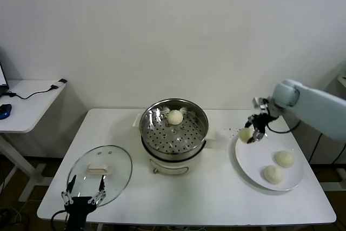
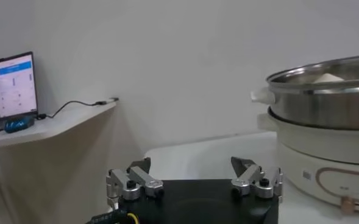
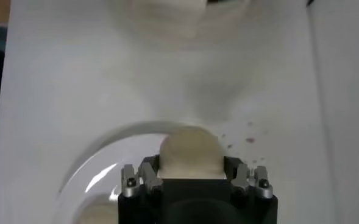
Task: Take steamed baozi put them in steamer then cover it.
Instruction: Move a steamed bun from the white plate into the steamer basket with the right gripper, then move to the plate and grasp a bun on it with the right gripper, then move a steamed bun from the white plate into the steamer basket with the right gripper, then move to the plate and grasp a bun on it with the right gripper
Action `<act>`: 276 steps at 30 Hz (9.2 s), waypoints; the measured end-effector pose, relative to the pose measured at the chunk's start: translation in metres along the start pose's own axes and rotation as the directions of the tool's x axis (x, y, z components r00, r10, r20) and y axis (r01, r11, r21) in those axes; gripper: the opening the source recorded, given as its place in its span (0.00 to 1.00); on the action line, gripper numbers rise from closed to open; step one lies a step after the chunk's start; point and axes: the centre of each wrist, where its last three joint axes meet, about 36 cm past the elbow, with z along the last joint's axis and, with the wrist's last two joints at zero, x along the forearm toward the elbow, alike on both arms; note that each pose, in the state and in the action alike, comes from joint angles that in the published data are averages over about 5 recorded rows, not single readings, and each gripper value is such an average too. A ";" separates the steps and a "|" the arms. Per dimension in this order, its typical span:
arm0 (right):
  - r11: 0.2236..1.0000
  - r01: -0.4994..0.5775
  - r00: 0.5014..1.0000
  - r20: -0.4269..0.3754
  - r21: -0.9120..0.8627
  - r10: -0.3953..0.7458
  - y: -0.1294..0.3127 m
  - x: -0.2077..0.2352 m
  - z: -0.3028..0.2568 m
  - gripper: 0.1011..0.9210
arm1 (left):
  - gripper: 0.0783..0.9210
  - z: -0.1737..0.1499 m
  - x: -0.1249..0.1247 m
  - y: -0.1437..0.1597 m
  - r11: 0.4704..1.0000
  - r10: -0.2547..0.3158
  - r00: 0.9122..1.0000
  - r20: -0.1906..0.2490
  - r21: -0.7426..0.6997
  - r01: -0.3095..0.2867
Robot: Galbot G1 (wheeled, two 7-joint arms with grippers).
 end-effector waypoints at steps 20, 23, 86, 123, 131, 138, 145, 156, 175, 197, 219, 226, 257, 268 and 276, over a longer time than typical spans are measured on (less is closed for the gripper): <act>0.985 -0.007 0.996 0.088 0.170 -0.008 -0.034 0.027 -0.253 0.70 | 0.88 -0.003 0.004 -0.004 1.000 0.013 1.000 0.022 0.002 -0.013; 0.980 0.007 0.997 0.079 0.197 -0.023 -0.030 0.010 -0.283 0.70 | 0.88 -0.003 0.004 -0.004 1.000 0.011 1.000 0.027 0.000 -0.011; 0.986 0.019 1.000 0.016 0.166 -0.022 0.032 0.029 -0.107 0.88 | 0.88 -0.004 -0.008 -0.006 1.000 0.022 1.000 0.022 -0.019 -0.021; 0.990 0.140 0.974 -0.178 -0.006 -0.139 0.141 -0.112 0.126 0.88 | 0.88 0.006 0.004 -0.006 0.999 -0.003 0.999 -0.035 -0.050 0.001; 0.988 0.151 0.971 -0.188 -0.013 -0.151 0.142 -0.117 0.131 0.78 | 0.88 0.005 0.004 -0.007 0.999 -0.003 0.999 -0.032 -0.055 0.002; 0.988 0.155 0.970 -0.188 -0.009 -0.154 0.140 -0.117 0.132 0.72 | 0.88 0.006 0.005 -0.007 0.998 -0.004 0.999 -0.035 -0.056 0.002; 0.987 0.152 0.973 -0.183 0.042 -0.142 0.126 -0.107 0.124 0.71 | 0.88 0.005 0.003 -0.006 0.998 -0.002 1.000 -0.031 -0.059 0.000; 0.923 0.128 0.983 -0.172 0.364 -0.068 0.053 -0.038 0.043 0.71 | 0.88 0.005 0.003 -0.008 0.998 0.004 0.999 -0.033 -0.061 -0.006; 0.371 0.134 0.988 -0.154 0.919 0.027 0.000 0.053 -0.237 0.71 | 0.88 0.000 0.002 -0.010 0.997 0.012 1.000 -0.028 -0.073 -0.014; -0.072 0.235 0.962 -0.242 0.969 -0.122 0.071 -0.074 -0.335 0.71 | 0.88 0.005 0.006 -0.007 0.999 -0.022 0.999 -0.046 -0.050 0.020; -0.123 0.210 0.962 -0.227 0.970 -0.152 0.082 -0.097 -0.339 0.88 | 0.88 0.010 0.004 -0.007 0.999 -0.023 0.998 -0.058 -0.049 0.020; -0.098 0.201 0.971 -0.212 0.975 -0.115 0.067 -0.074 -0.334 0.88 | 0.88 0.010 0.004 -0.008 0.999 -0.021 0.998 -0.058 -0.048 0.018; 0.975 -0.112 0.989 -0.072 0.192 0.128 0.041 0.017 0.019 0.88 | 0.88 -0.004 0.005 -0.009 0.999 -0.005 0.999 -0.032 -0.053 0.003; 0.999 -0.037 0.986 -0.163 0.003 0.037 0.075 -0.031 0.129 0.88 | 0.88 -0.004 0.006 -0.011 0.998 -0.008 0.999 -0.043 -0.068 0.005; 0.999 -0.007 0.976 -0.217 -0.050 -0.004 0.087 -0.059 0.179 0.88 | 0.88 -0.002 0.007 -0.012 0.997 -0.012 0.998 -0.054 -0.081 0.008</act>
